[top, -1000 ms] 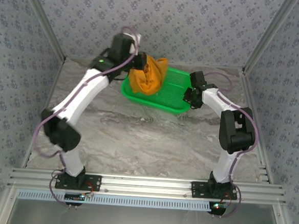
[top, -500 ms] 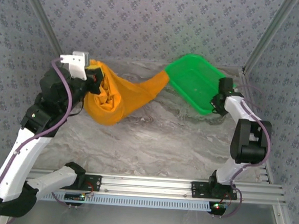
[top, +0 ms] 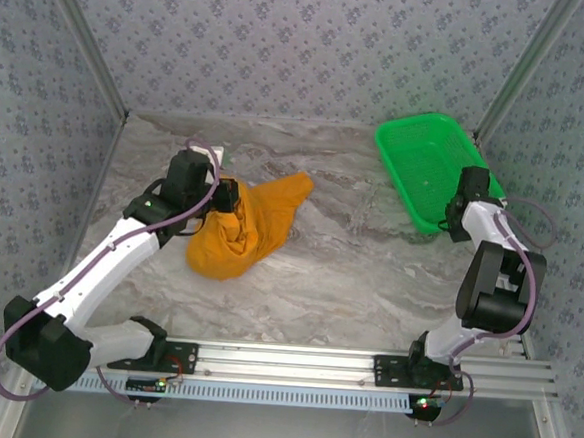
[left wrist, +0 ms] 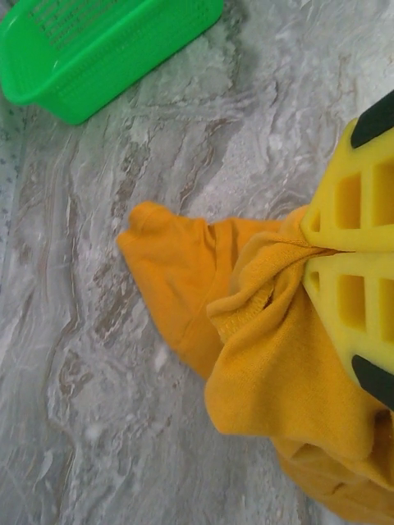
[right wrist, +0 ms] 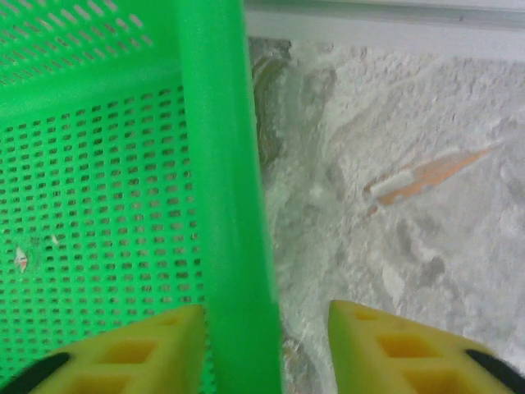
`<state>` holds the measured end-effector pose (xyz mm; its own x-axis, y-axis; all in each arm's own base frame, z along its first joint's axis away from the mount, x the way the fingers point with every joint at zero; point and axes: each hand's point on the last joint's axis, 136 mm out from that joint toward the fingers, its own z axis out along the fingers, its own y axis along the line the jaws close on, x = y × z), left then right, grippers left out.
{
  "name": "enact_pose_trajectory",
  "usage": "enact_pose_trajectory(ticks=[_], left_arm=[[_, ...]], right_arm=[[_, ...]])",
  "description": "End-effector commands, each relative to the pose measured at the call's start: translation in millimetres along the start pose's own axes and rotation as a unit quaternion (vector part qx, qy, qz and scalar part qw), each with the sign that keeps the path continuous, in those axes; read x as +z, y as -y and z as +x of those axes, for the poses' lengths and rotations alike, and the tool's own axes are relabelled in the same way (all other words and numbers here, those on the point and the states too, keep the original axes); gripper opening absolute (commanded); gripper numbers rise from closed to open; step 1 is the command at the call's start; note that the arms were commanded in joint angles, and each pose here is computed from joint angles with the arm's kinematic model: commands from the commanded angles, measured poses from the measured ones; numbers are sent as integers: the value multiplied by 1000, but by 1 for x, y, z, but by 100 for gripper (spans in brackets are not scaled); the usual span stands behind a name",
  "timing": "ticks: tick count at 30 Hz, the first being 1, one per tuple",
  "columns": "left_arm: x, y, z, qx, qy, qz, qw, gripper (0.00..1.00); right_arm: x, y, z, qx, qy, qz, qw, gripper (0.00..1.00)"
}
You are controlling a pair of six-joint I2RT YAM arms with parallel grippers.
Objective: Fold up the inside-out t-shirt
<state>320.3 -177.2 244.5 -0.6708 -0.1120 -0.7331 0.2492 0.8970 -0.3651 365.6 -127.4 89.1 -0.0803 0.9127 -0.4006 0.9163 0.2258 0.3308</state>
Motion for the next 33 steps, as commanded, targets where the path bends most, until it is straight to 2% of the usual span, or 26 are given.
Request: enact_pose_trajectory(ticks=[1, 3, 5, 7, 8, 9, 11, 13, 15, 16, 19, 20, 26, 28, 29, 31, 33], left_arm=[[-5, 17, 3, -7, -18, 48, 999, 13], [-4, 11, 24, -21, -53, 39, 998, 36], [-5, 0, 49, -44, -88, 21, 995, 52], [-8, -12, 78, -62, -129, 3, 990, 67], [-12, -19, 88, -64, -143, -10, 988, 70], [-18, -30, 96, -68, -152, -37, 985, 71], [-29, -53, 108, -77, -157, -87, 981, 74], [-33, -72, 115, -102, -149, -110, 977, 77], [-29, -76, 118, -139, -149, -93, 975, 76], [-23, -69, 119, -150, -150, -66, 975, 75], [-2, -53, 124, -177, -144, 2, 974, 75], [2, -52, 125, -181, -143, 10, 973, 76], [26, -70, 143, -189, -163, -26, 968, 76], [32, -72, 147, -190, -173, -29, 966, 73], [33, -73, 149, -190, -177, -32, 965, 70], [35, -76, 152, -191, -181, -39, 964, 59], [38, -77, 152, -191, -177, -37, 965, 47]], right_arm=[[-15, -12, 2, -2, -10, -46, 999, 60], [-34, -21, 14, -54, -17, -75, 996, 65], [-62, -29, 35, -135, -13, -97, 986, 68], [-94, -42, 66, -244, -13, -137, 960, 69], [-108, -49, 84, -291, -20, -163, 942, 69], [-123, -57, 111, -353, -33, -199, 914, 69], [-154, -70, 175, -466, -82, -288, 833, 69], [-186, -70, 248, -557, -148, -360, 733, 69], [-201, -64, 300, -605, -203, -387, 666, 70], [-204, -62, 322, -612, -232, -392, 647, 70], [-205, -57, 365, -619, -285, -389, 621, 71], [-204, -55, 373, -619, -295, -384, 619, 71], [-210, -54, 429, -607, -366, -396, 584, 72], [-211, -50, 451, -602, -395, -395, 571, 68], [-213, -48, 458, -598, -405, -399, 564, 63], [-220, -47, 471, -592, -420, -410, 552, 39], [-225, -53, 471, -591, -415, -417, 551, 19]])
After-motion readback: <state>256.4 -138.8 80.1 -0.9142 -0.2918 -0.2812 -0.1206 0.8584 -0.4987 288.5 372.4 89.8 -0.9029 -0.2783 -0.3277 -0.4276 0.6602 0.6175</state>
